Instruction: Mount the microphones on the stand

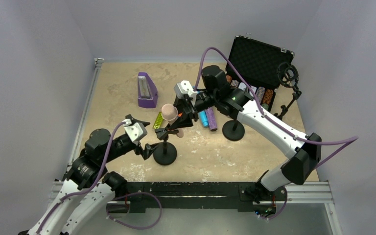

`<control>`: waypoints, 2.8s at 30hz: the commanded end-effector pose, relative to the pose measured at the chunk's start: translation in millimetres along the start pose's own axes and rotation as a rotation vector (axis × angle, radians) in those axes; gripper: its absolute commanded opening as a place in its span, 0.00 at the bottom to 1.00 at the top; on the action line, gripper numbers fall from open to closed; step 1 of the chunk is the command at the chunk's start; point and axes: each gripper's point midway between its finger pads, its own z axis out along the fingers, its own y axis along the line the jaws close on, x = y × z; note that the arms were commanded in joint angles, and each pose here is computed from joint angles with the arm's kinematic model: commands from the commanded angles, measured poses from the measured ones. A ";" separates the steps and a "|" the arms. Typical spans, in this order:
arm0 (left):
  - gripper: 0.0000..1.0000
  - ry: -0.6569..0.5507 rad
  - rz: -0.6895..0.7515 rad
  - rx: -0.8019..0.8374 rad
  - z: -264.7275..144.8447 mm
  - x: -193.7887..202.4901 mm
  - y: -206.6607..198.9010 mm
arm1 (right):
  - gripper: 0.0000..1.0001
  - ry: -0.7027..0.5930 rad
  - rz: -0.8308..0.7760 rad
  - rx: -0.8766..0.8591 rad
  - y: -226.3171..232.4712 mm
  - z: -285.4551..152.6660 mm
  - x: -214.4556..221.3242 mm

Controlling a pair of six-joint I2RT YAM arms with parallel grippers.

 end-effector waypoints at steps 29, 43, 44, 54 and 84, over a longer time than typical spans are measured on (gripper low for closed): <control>0.00 -0.003 -0.060 0.139 20.6 -20.3 -8.0 | 0.00 -0.021 0.133 -0.040 -5.0 15.5 2.2; 0.27 0.001 -0.117 0.094 18.0 -13.1 -5.2 | 0.09 -0.068 0.213 -0.065 -7.7 20.4 -1.6; 0.45 -0.002 -0.117 0.089 17.5 -13.3 -4.7 | 0.13 -0.063 0.226 -0.067 -6.9 19.0 -1.1; 0.93 -0.013 -0.108 0.091 12.0 -14.5 -7.5 | 0.69 -0.038 0.172 -0.047 -0.4 7.9 -8.5; 0.99 -0.117 -0.281 -0.021 -21.4 -28.8 -10.2 | 0.92 0.203 -0.024 0.120 69.2 -74.2 37.3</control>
